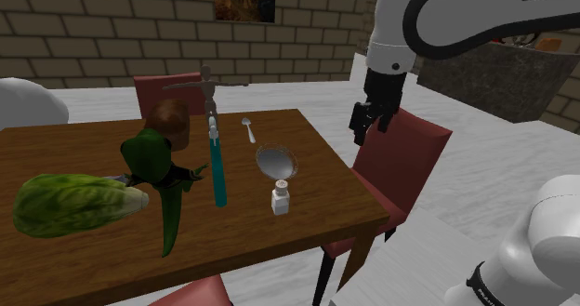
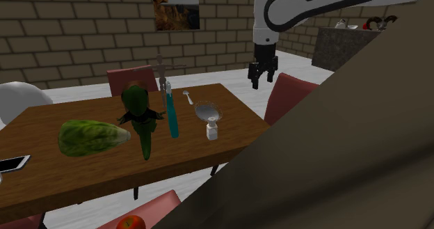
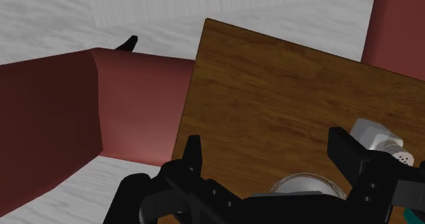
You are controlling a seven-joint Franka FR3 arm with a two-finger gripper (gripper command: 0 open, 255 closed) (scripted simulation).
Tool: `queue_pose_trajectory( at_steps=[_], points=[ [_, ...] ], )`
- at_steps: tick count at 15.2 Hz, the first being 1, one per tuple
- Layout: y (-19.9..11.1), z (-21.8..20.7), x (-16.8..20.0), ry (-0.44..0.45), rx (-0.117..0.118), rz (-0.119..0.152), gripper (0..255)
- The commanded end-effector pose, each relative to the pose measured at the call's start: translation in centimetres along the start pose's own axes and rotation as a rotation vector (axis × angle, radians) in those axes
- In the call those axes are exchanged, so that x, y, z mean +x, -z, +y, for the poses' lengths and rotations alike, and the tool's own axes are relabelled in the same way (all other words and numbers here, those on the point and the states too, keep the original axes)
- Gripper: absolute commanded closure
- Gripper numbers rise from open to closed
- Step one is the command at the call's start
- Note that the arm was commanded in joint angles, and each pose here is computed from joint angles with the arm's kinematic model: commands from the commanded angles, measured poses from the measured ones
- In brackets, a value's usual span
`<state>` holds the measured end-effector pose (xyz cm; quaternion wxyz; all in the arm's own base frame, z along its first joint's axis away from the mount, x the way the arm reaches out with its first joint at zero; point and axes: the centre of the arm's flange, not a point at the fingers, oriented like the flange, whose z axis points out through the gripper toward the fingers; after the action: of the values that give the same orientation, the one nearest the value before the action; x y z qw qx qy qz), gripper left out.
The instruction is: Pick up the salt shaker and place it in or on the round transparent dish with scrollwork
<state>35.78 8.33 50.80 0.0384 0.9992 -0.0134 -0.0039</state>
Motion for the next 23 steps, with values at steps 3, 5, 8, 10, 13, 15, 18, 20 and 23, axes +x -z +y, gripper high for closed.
queue_pose_trajectory(
  at_steps=[3,5,8,10,13,15,18,20,23],
  points=[
    [-2.1,-4.1,2.0,-0.018,0.018,0.005,0],
    [-3.1,-6.1,3.1,-0.026,0.026,0.007,0],
    [-4.6,-9.2,4.7,-0.038,0.039,0.010,0],
    [-5.6,-11.2,5.8,-0.047,0.047,0.012,0],
    [-7.0,-14.3,7.5,-0.059,0.059,0.015,0],
    [-8.0,-16.3,8.7,-0.067,0.068,0.016,0],
    [-9.1,-17.7,9.5,-0.073,0.073,0.018,0],
    [-10.2,-17.8,9.5,-0.073,0.073,0.018,0],
    [-11.7,-17.9,9.5,-0.073,0.073,0.018,0]
  ],
)
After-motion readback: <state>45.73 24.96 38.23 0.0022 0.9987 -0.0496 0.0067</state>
